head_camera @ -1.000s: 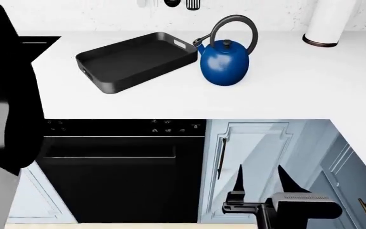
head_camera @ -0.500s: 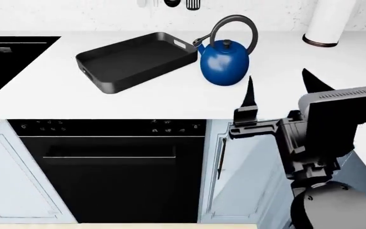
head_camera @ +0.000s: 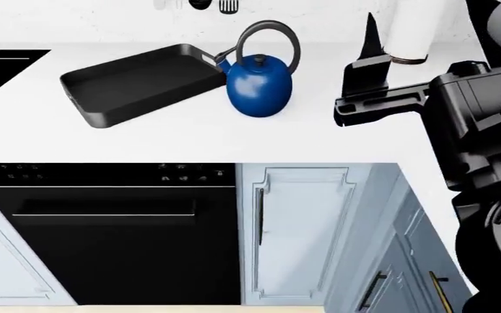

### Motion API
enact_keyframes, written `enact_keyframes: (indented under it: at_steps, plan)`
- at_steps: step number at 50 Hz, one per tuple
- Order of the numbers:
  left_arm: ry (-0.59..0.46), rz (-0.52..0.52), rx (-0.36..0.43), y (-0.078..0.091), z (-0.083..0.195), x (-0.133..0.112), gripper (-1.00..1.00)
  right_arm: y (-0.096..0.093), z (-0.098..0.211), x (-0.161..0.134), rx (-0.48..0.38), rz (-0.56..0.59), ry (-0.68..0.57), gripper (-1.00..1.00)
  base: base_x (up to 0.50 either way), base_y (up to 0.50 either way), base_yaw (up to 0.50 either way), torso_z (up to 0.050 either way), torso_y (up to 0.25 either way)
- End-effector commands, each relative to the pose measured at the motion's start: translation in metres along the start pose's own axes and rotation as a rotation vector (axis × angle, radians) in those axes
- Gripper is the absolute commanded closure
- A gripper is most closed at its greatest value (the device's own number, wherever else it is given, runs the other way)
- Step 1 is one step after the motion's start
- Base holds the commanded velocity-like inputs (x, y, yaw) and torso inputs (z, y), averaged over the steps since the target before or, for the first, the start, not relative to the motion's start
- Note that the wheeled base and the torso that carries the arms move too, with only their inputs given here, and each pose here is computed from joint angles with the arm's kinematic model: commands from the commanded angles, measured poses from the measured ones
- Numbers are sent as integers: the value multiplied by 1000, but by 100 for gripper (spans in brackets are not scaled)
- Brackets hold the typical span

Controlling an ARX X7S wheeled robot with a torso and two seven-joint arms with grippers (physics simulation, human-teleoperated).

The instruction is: Pick the kettle from the counter and place it on the tray. Then pick the mug from the cabinet and place it on the tray. Then close the cabinet doors.

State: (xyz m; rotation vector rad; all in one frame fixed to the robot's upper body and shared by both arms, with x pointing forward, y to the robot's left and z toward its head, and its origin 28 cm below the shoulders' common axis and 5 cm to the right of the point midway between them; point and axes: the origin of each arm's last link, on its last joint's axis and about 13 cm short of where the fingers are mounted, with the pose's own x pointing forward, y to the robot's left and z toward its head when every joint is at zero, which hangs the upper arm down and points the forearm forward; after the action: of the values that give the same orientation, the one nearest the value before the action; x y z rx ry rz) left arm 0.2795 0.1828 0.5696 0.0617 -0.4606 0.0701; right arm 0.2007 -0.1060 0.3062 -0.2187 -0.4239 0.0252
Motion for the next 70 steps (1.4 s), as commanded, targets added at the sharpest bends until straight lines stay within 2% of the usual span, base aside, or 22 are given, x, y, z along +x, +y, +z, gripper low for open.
enact_keyframes:
  at_steps: [1,9,54,70]
  plan:
    - [1,5,2,2,1,0,-100,-7,13,-4,-25,4,-12,-100,0,0,0,0,0]
    - [-1,10,8,3,0,2,-100,-9,12,-2,7,12,29,-100,32,0,0,0,0]
    - [-29,30,13,10,18,4,-100,-12,8,-2,5,-3,29,-100,500,0,0,0,0]
    - [-18,30,19,9,11,6,-100,-12,3,-2,7,-3,36,-100,500,0,0,0,1]
